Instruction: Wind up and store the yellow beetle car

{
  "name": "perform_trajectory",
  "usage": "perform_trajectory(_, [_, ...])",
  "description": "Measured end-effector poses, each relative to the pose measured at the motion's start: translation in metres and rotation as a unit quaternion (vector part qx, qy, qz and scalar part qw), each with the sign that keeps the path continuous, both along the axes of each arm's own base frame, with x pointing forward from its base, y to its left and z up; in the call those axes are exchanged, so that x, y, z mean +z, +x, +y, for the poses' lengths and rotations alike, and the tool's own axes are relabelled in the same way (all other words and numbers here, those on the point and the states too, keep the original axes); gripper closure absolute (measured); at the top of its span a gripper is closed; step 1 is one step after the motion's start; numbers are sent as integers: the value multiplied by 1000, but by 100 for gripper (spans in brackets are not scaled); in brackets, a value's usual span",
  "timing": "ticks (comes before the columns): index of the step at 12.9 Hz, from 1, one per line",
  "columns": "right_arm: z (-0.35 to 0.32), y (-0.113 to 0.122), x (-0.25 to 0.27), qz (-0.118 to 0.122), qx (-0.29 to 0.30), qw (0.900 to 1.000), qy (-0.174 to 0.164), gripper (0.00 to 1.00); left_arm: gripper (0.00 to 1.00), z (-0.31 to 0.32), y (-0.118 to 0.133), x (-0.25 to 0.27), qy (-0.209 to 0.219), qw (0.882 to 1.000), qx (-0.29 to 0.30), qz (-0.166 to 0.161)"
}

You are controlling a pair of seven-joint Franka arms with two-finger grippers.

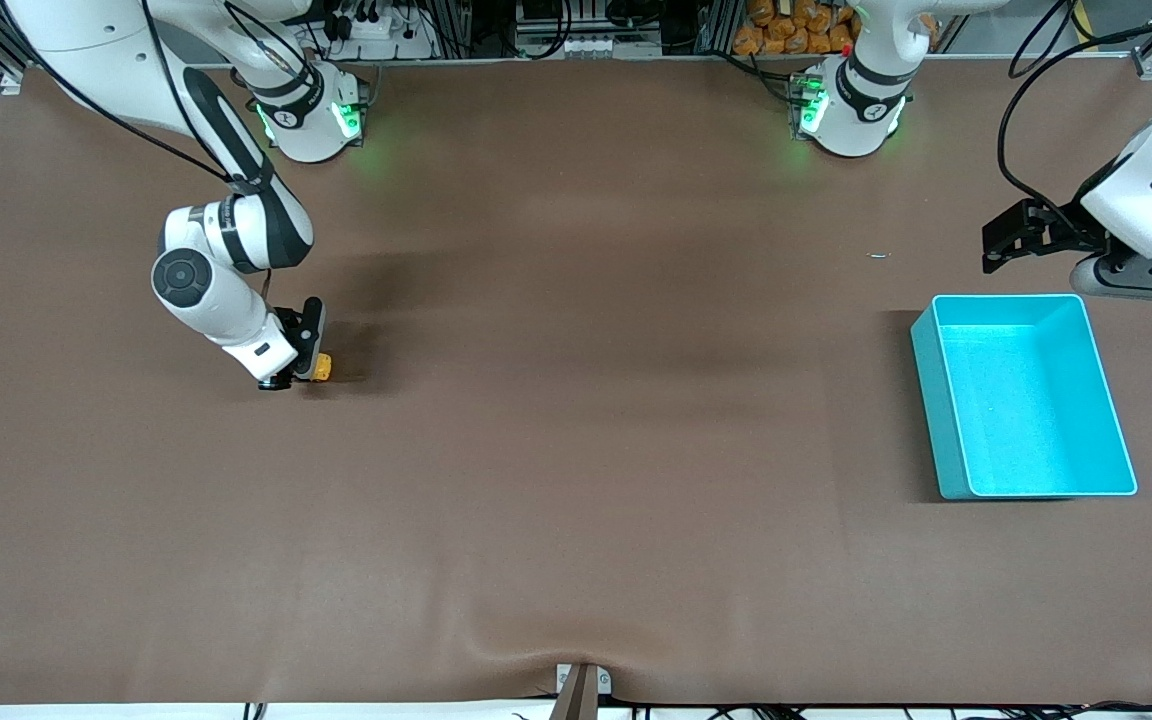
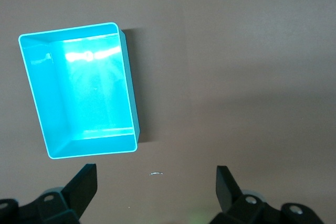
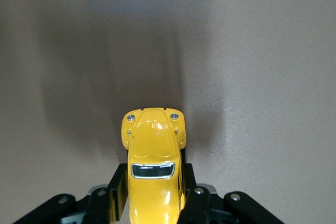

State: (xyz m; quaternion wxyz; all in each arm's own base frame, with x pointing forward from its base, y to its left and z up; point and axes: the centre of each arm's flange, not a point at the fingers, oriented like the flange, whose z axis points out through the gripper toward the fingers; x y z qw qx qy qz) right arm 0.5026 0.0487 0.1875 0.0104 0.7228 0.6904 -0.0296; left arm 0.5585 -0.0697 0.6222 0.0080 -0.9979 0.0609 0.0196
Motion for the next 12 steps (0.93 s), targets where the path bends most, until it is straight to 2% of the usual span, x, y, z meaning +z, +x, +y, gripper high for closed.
perform_trajectory(7, [-6, 1, 0, 2, 6, 1000, -1, 55, 0, 5, 1, 0, 0, 1000, 5, 0])
perform_trajectory(12, [-47, 5, -1, 10, 12, 1000, -1, 55, 0, 6, 2, -2, 0, 1000, 5, 2])
